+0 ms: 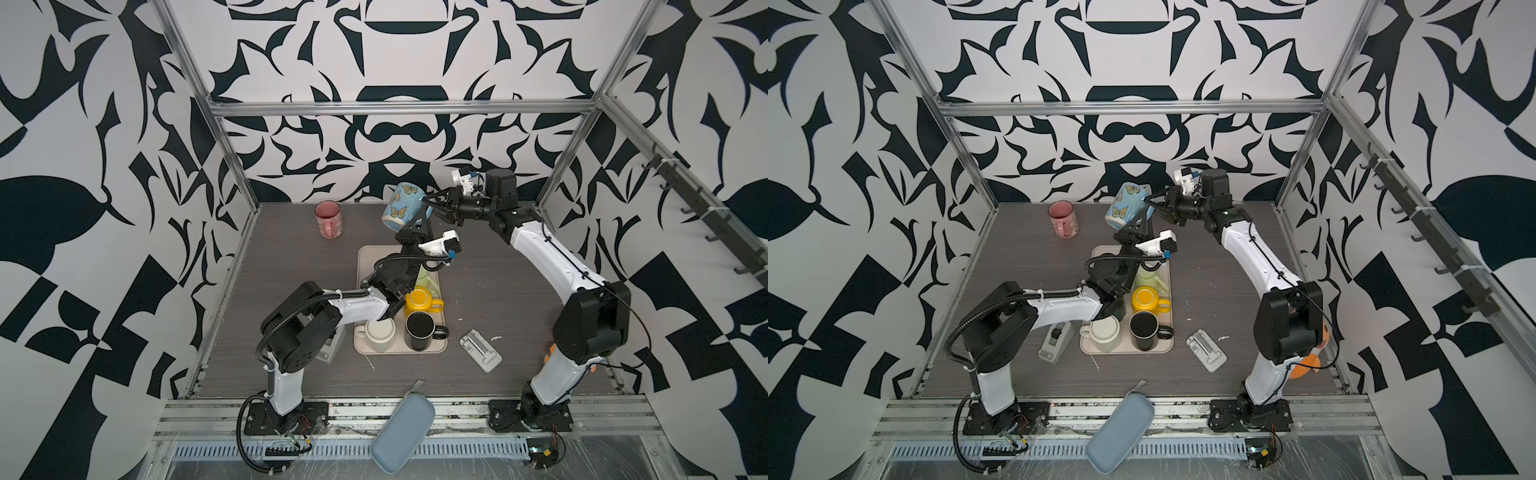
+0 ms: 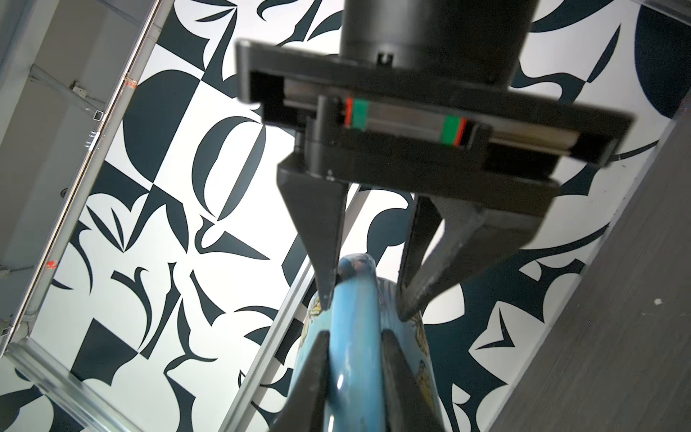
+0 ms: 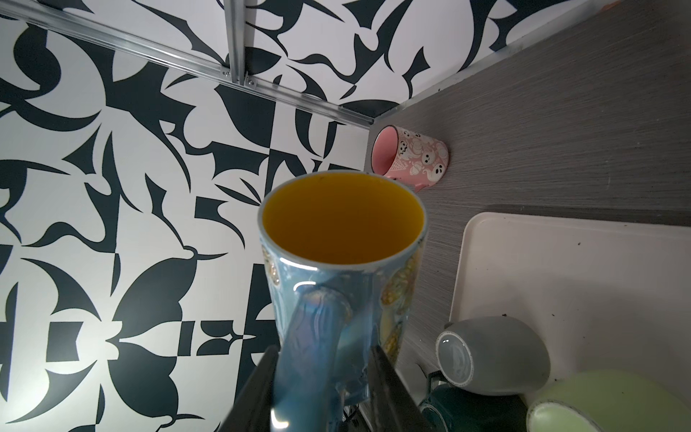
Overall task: Turn the mug right side up
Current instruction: Place the mug at the top-center of the table.
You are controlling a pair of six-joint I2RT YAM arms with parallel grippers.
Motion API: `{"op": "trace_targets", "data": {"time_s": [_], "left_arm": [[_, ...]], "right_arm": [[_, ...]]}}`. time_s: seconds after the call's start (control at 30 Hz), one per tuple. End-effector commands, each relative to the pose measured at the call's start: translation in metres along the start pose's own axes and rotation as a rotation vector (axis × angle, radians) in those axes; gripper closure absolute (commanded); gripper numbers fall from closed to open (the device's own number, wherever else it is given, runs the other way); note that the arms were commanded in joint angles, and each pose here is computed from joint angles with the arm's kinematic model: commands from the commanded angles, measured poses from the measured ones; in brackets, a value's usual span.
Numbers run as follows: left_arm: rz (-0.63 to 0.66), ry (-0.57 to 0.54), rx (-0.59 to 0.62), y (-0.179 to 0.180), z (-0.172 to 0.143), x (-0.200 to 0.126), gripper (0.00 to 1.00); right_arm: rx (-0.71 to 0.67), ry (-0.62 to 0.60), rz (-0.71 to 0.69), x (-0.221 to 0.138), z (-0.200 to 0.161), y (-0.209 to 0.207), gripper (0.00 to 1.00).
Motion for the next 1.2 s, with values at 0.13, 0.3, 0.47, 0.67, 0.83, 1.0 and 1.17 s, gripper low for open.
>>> {"op": "trace_targets", "data": {"time_s": [0.13,0.3,0.47,0.67,0.83,1.0,1.17], "left_arm": [[0.127,-0.126,-0.007,0.024,0.020,0.001,1.00],[0.124,-0.130,0.012,0.022,0.020,0.001,1.00],[0.140,-0.112,0.019,0.025,0.020,0.003,1.00],[0.155,-0.096,0.027,0.029,0.021,0.003,0.85],[0.153,-0.085,0.038,0.028,0.019,0.002,0.64],[0.152,-0.073,0.050,0.026,0.019,0.000,0.57],[0.151,-0.057,0.057,0.027,0.018,-0.003,0.50]], "right_arm": [[0.009,0.010,0.016,0.000,0.006,0.007,0.69],[0.028,0.021,0.005,0.001,0.001,0.001,0.98],[0.024,0.008,-0.009,-0.001,-0.003,0.000,1.00],[-0.009,-0.031,-0.021,-0.007,-0.006,0.004,1.00],[-0.035,-0.078,-0.015,-0.012,-0.006,0.010,1.00],[-0.051,-0.122,-0.007,-0.014,-0.002,0.014,1.00],[-0.078,-0.177,-0.007,-0.017,0.004,0.018,1.00]]}}
Point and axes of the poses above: each gripper's point midway between its finger pads, its own x axis out along the fingers, its own y axis along the line the jaws close on, z = x × y, the point moved 10 cm from there along -x, back along the fingers, and after that the axes turned 12 degrees about -x, right-handed, at the moved point
